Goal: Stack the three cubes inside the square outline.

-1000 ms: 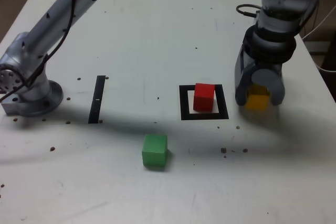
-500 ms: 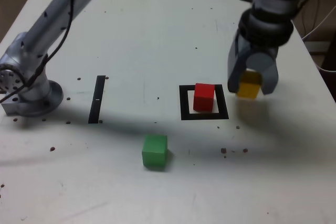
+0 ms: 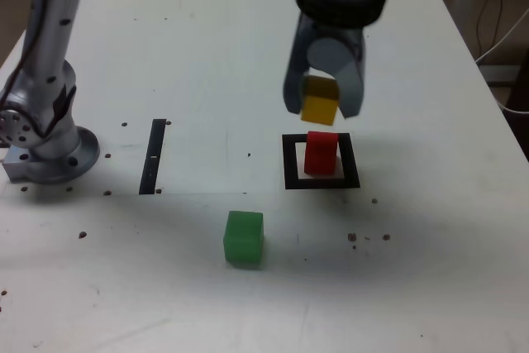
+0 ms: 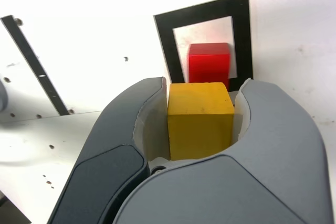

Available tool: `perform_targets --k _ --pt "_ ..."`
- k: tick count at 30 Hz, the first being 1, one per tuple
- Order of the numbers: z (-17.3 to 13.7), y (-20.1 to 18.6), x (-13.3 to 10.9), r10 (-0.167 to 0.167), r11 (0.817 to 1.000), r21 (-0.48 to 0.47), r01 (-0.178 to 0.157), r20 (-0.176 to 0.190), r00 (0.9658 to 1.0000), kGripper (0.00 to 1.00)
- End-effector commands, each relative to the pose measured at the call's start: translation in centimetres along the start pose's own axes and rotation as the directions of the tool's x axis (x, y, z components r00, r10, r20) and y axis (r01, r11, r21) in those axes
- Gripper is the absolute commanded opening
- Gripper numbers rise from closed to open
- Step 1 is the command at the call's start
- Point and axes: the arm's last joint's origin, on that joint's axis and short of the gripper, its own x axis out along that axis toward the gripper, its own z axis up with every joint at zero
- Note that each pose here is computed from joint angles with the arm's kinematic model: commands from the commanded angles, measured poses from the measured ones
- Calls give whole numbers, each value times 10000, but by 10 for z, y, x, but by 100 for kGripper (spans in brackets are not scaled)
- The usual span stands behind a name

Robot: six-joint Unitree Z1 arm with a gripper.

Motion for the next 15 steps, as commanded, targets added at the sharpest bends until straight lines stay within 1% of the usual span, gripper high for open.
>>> perform_targets --k 1,12,15 --pt "-6 3 -1 7 10000 -79 -6 106 9999 23" --pt "-1 1 21 -419 9990 -127 423 253 9988 23" --pt "0 -1 28 -494 9987 -118 498 342 9982 23"
